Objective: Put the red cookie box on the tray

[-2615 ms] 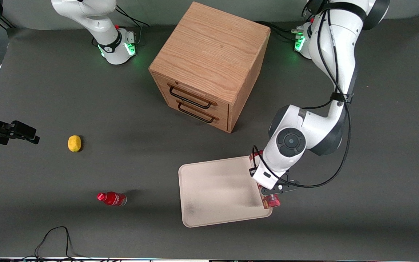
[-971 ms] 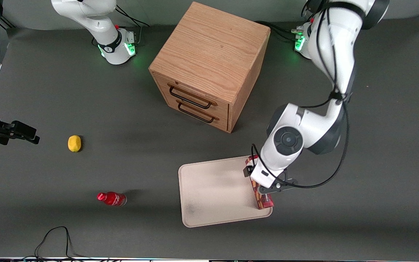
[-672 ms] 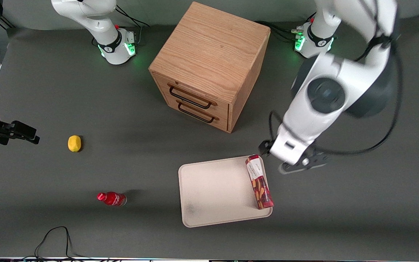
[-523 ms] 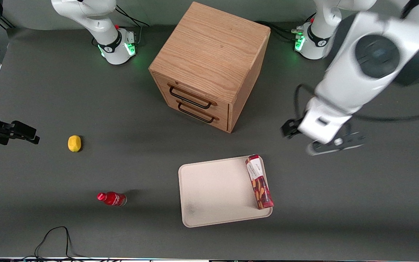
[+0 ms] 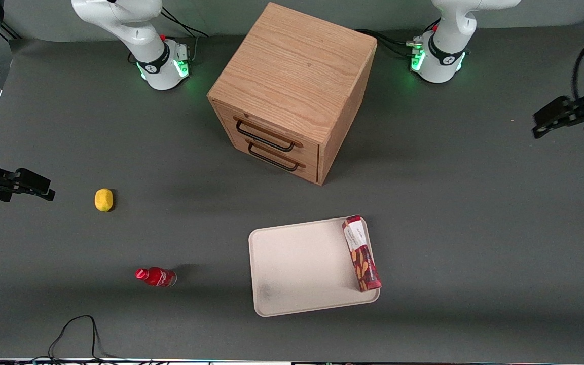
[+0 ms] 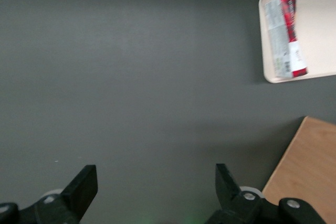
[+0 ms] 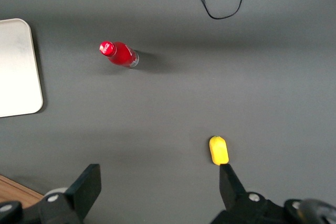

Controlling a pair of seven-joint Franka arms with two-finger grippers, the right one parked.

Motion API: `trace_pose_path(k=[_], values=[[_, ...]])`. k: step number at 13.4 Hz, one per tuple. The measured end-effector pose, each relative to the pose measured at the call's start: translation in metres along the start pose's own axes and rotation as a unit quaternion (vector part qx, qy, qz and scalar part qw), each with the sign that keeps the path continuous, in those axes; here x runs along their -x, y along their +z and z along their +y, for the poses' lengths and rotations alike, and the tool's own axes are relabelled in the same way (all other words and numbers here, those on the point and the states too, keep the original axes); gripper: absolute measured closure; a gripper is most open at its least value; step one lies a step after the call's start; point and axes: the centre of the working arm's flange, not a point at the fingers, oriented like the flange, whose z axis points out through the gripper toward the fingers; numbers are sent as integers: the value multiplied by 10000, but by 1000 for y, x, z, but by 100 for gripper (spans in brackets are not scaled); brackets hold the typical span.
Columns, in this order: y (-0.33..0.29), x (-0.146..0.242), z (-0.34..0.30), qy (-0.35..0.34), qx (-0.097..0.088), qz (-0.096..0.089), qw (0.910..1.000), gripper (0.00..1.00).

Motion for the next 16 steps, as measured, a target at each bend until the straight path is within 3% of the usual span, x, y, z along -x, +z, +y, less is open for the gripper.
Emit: trace_pose_path(k=[6,16], values=[[14,-4,3,135,2,163,9998,0],[13,5,15,131,101,56,9998,0]])
